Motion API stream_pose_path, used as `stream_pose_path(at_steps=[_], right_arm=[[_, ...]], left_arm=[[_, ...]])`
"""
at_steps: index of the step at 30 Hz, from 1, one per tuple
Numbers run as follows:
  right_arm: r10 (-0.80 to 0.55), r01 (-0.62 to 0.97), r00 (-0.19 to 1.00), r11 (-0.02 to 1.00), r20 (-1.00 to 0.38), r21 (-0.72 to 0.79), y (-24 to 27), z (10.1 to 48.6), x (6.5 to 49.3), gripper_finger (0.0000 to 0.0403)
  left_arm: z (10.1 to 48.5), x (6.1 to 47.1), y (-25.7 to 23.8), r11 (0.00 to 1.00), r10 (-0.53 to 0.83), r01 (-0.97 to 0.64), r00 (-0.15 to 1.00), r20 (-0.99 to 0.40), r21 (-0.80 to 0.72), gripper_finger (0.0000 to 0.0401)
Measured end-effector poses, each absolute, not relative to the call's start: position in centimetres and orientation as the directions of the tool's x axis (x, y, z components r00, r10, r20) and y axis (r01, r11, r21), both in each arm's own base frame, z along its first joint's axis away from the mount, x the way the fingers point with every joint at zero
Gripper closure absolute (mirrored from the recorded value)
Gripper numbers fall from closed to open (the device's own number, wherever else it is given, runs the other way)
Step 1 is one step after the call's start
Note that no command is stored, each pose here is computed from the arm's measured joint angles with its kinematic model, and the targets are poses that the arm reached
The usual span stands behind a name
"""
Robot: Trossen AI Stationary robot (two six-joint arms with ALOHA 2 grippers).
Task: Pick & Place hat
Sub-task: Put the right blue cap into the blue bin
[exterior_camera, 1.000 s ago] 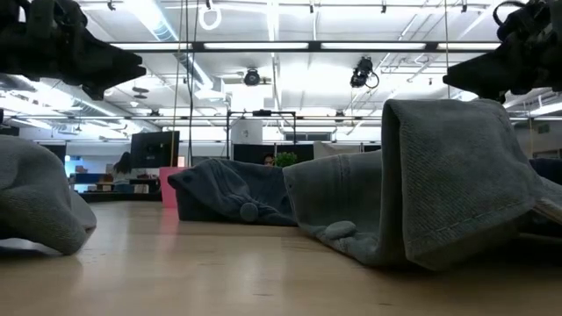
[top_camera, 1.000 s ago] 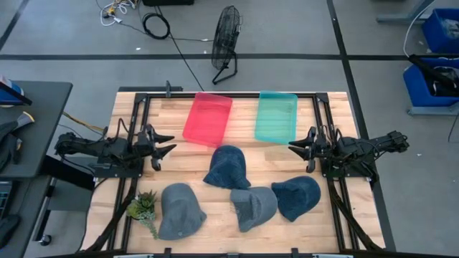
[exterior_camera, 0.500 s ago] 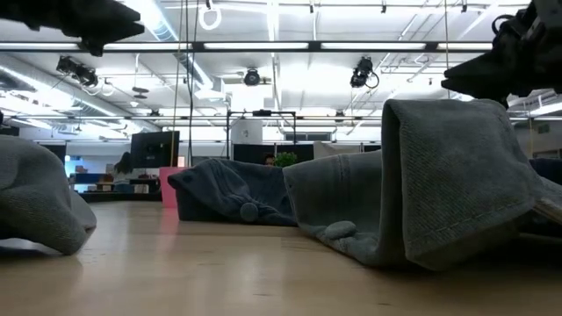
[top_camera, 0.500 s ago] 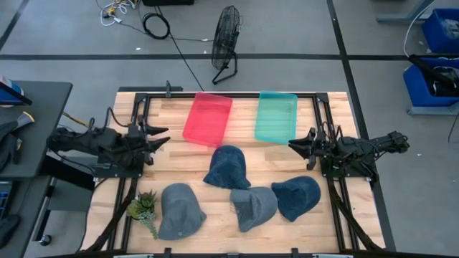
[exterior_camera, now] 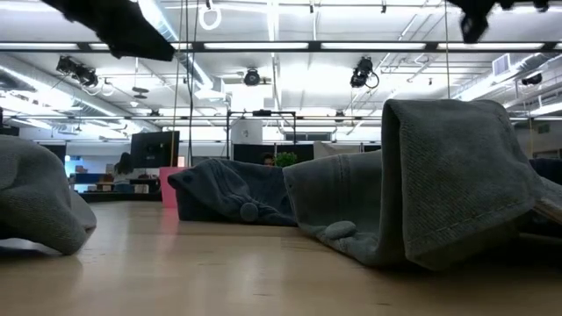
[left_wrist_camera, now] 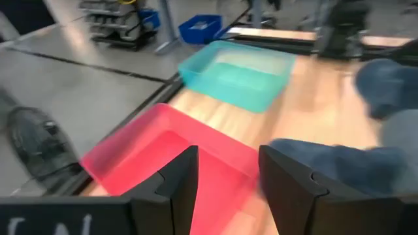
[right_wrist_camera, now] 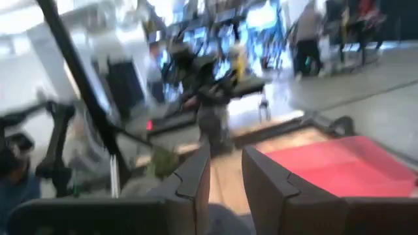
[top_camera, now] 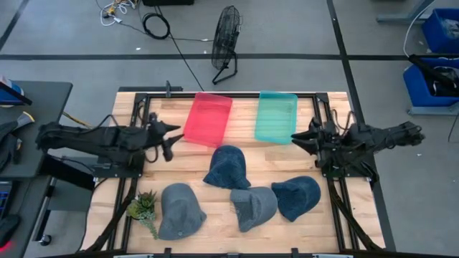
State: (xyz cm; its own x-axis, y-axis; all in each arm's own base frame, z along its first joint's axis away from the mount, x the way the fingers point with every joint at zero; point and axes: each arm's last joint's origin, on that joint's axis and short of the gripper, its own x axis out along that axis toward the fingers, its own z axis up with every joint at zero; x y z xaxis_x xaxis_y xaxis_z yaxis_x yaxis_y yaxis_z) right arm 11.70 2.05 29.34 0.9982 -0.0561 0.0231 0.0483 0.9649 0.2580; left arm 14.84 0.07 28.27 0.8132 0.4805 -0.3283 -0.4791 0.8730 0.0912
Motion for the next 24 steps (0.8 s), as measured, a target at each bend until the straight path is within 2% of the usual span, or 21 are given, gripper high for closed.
stream_pose_path(at_steps=[3, 6, 9, 12, 15, 17, 21, 24], right_arm=[[-0.045, 0.092, 0.979, 0.967, -0.198, 0.237, 2.9, 31.0, 14.9, 0.0307], [0.000, 0.145, 0.891, 0.948, -0.453, 0.285, 3.9, 31.5, 18.3, 0.0307], [0.071, 0.224, 0.759, 0.905, -0.647, 0.361, 5.1, 31.4, 21.5, 0.0307], [0.159, 0.374, 0.551, 0.831, -0.819, 0.412, 6.1, 29.7, 24.0, 0.0307], [0.294, 0.516, 0.319, 0.743, -0.901, 0.426, 7.2, 27.4, 25.6, 0.0307], [0.354, 0.565, 0.162, 0.732, -0.921, 0.381, 7.7, 25.5, 26.0, 0.0307], [0.343, 0.608, -0.062, 0.758, -0.937, 0.237, 7.9, 22.5, 26.4, 0.0300], [0.315, 0.631, -0.175, 0.763, -0.933, 0.140, 7.9, 20.8, 26.6, 0.0282]], left_arm=[[28.6, 15.9, 0.9, 0.862, 0.503, -0.487, 0.784, -0.363, 0.143, 0.0236], [28.7, 16.7, 1.5, 0.854, 0.514, -0.502, 0.769, -0.380, 0.139, 0.0236], [28.9, 17.2, 2.1, 0.836, 0.537, -0.535, 0.749, -0.388, 0.125, 0.0236], [28.8, 17.3, 2.5, 0.824, 0.555, -0.548, 0.734, -0.392, 0.142, 0.0236], [28.7, 17.3, 2.8, 0.816, 0.567, -0.558, 0.722, -0.395, 0.152, 0.0236], [28.7, 17.3, 2.9, 0.811, 0.574, -0.565, 0.717, -0.396, 0.152, 0.0236], [28.7, 17.2, 3.0, 0.808, 0.578, -0.569, 0.713, -0.398, 0.155, 0.0236], [28.6, 17.2, 3.0, 0.810, 0.576, -0.562, 0.709, -0.406, 0.167, 0.0236]])
